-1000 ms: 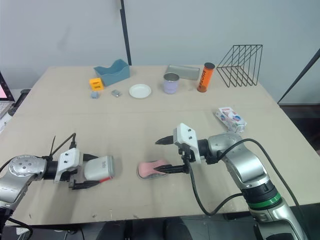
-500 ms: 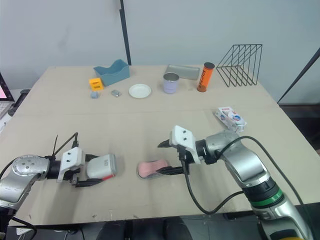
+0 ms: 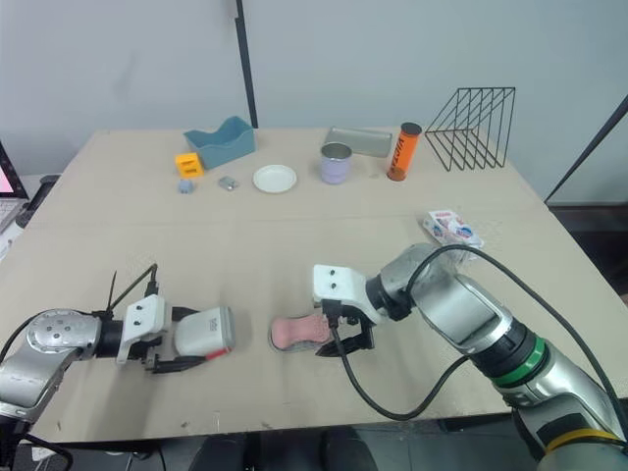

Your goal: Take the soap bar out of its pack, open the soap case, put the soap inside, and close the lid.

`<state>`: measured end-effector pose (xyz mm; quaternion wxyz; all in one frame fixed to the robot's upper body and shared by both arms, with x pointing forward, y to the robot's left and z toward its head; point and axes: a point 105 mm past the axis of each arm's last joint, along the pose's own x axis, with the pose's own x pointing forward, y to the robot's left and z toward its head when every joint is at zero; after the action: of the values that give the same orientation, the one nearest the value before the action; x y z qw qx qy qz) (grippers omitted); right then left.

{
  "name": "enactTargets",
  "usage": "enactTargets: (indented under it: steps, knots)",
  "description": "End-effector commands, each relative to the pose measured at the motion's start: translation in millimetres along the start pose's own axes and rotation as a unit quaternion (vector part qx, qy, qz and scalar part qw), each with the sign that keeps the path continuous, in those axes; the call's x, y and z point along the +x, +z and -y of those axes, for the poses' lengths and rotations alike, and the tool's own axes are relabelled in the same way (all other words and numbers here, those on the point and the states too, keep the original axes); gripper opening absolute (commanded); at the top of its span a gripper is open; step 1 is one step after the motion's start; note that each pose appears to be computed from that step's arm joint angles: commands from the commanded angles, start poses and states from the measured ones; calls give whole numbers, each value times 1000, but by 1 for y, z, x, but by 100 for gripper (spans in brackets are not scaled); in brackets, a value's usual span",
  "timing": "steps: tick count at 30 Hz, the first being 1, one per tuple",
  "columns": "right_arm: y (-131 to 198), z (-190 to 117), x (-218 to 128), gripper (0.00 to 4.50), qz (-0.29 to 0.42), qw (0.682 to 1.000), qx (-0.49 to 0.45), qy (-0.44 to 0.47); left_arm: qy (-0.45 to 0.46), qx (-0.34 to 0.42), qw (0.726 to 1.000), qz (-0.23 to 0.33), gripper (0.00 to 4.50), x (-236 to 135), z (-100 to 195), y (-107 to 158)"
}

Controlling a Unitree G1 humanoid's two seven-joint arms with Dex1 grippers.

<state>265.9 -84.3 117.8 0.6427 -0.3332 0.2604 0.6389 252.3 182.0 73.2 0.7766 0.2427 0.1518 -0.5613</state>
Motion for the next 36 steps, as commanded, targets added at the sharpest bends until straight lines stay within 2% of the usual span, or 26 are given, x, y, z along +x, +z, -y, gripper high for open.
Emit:
enactTargets:
  steps: [1, 9, 36]
  knots:
    - [0, 1, 4, 450, -11, 1000, -15, -5, 5, 25, 999, 22, 350, -3, 0, 20]
    - [-1, 10, 13, 450, -15, 999, -4, -32, -10, 38, 998, 48, 350, -3, 5, 42]
    - [-14, 14, 34, 450, -38, 999, 7, -20, -2, 35, 998, 44, 350, 1, 5, 42]
